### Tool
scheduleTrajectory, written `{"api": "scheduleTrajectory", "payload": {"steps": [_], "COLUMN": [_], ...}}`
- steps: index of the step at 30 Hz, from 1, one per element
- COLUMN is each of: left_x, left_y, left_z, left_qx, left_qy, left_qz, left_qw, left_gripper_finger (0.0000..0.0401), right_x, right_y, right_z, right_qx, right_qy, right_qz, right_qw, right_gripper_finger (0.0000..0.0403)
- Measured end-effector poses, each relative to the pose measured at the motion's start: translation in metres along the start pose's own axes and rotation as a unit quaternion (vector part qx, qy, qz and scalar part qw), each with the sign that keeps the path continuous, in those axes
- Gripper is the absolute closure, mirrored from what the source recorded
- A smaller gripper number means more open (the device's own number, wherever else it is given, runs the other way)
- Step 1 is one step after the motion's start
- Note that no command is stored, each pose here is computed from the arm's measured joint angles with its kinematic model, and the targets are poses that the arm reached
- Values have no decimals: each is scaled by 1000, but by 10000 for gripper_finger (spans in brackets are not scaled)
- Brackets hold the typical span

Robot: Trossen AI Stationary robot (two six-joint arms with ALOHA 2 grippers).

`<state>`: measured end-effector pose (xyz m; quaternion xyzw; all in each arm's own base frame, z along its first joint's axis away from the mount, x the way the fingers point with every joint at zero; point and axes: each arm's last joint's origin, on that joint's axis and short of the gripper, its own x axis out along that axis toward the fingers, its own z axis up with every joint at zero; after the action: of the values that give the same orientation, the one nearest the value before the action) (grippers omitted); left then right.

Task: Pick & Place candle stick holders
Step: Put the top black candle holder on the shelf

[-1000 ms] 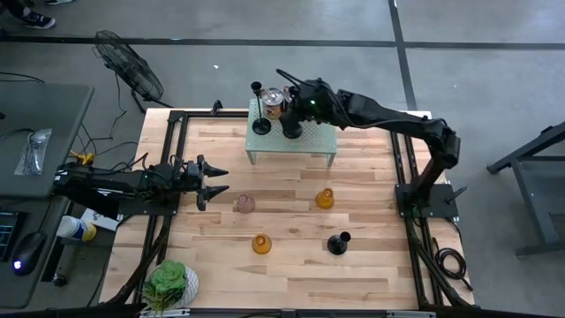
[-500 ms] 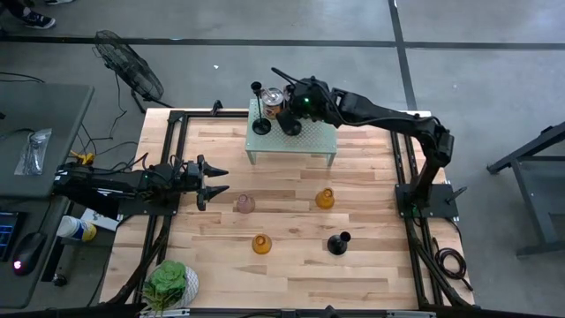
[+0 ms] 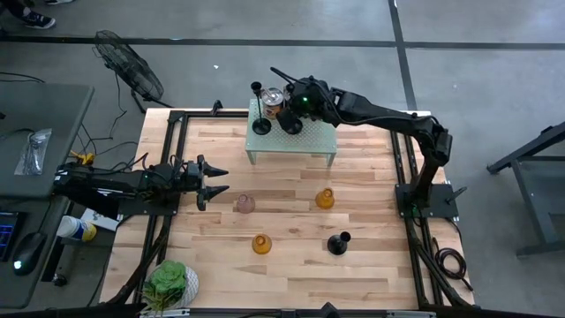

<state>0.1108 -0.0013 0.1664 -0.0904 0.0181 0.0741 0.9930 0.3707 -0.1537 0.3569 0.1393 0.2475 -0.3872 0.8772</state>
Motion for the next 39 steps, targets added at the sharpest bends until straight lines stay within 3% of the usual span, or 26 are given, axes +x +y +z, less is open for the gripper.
{"api": "scheduleTrajectory", "payload": {"steps": [39], "left_x": [0], "left_y": [0], "left_z": [0], "left_qx": [0], "left_qy": [0], "left_qz": [0], "left_qw": [1000], "left_gripper_finger": [148], "right_x": [9], "right_y": [-3], "right_z": [0], "right_qx": [-9], "right_qy": [0], "right_qz": [11], "right_qw": [1000], "right_gripper_finger": [394]}}
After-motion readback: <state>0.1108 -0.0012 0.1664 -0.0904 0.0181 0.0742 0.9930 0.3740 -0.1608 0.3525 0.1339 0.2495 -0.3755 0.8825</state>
